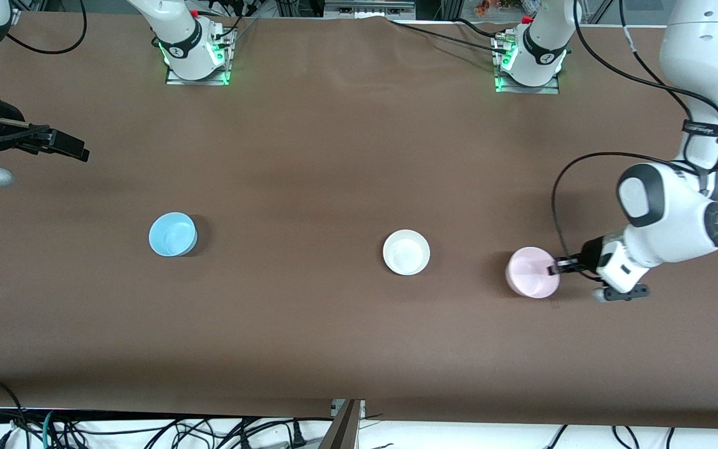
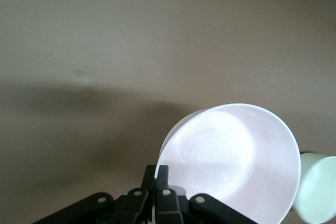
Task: Stack pink and blue bowls on white bowl
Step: 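Carry the pink bowl with the left gripper over the white bowl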
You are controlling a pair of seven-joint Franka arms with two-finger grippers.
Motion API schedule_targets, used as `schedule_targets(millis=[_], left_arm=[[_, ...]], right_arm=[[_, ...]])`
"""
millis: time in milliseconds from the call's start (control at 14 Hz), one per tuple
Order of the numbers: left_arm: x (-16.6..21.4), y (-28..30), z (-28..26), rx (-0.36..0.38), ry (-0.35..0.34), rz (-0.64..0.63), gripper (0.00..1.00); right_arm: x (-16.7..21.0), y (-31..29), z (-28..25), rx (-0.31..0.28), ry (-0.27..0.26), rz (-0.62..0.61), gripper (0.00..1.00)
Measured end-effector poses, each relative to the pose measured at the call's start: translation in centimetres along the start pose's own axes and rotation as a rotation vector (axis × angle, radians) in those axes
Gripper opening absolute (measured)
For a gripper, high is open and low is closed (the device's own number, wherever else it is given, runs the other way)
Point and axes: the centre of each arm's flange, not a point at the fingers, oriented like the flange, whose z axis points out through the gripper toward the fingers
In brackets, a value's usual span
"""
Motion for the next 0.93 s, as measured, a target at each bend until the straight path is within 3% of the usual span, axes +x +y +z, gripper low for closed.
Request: schedule_targets(millis=[499, 926], left_arm=[[-4.4, 17.7, 5.8, 0.058, -0.025, -0.122, 0.03], [-6.5, 22.4, 10.7, 0.047, -0.078, -0.088, 0.03]], right_arm=[[0.0, -0.1, 0.0, 0.0, -0.001, -0.001, 1.0], [0.0, -0.1, 0.0, 0.0, -0.001, -0.001, 1.0]])
